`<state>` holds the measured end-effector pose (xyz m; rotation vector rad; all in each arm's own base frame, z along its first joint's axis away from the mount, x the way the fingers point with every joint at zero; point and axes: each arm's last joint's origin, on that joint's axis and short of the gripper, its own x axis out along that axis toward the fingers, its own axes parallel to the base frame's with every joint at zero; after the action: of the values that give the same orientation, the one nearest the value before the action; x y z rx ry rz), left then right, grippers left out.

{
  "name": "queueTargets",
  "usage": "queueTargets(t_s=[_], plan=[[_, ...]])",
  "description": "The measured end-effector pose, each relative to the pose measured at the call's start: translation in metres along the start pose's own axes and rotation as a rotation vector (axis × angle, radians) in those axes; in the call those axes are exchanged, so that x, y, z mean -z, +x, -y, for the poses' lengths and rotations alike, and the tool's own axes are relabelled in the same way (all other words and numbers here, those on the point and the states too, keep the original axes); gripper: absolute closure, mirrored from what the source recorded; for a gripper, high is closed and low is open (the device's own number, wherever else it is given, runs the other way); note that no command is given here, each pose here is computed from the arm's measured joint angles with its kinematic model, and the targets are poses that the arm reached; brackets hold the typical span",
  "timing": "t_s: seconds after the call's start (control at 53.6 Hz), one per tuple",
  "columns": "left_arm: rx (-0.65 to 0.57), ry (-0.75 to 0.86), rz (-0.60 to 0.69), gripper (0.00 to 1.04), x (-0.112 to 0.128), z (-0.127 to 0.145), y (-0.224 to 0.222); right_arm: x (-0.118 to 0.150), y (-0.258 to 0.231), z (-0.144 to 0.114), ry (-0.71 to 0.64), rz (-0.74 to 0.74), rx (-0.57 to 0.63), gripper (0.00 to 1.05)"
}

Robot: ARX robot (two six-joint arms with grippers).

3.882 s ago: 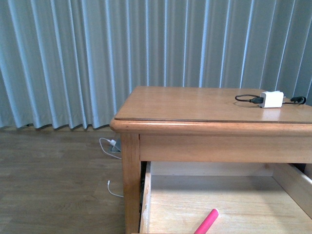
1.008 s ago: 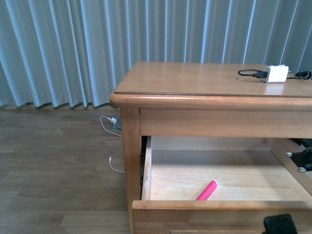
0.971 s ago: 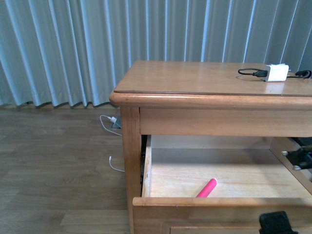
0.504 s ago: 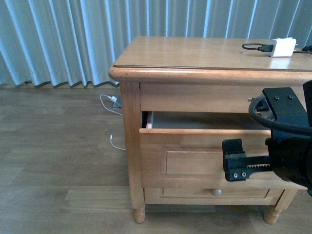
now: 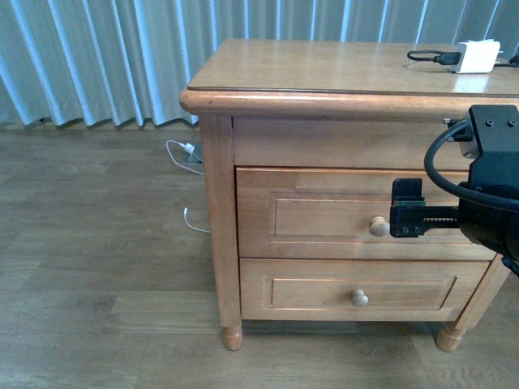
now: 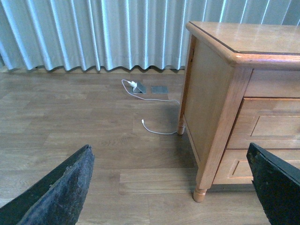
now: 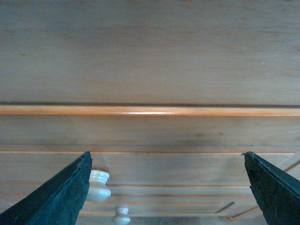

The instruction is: Place pink marker in drawer with both arms

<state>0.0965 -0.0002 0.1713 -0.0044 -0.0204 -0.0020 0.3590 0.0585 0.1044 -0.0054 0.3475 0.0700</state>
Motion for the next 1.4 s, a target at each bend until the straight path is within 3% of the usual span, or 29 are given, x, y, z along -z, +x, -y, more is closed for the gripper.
queueTargets(t_s=[0.28, 0.541, 0.765, 1.139, 1.269, 1.4], plan=[[0.0, 0.0, 0.0, 0.06, 0.0, 0.0, 0.0, -0.019, -0.067, 0.003, -0.013, -0.036, -0.06, 0.08], [0.0, 0.0, 0.0, 0.06, 0.0, 0.0, 0.0, -0.036, -0.159, 0.026, 0.011, -0.024, -0.079, 0.08], [0.0, 0.0, 0.0, 0.06, 0.0, 0.0, 0.0, -0.031, -0.227, 0.039, 0.015, 0.038, -0.039, 0.08], [0.0, 0.0, 0.0, 0.06, 0.0, 0.0, 0.0, -0.022, -0.247, 0.046, 0.023, 0.064, 0.012, 0.08], [0.0, 0.0, 0.0, 0.06, 0.0, 0.0, 0.0, -0.012, -0.248, 0.043, 0.007, 0.313, 0.072, 0.31], [0.0, 0.0, -0.001, 0.06, 0.0, 0.0, 0.0, -0.004, -0.251, 0.042, 0.005, 0.347, 0.074, 0.56]])
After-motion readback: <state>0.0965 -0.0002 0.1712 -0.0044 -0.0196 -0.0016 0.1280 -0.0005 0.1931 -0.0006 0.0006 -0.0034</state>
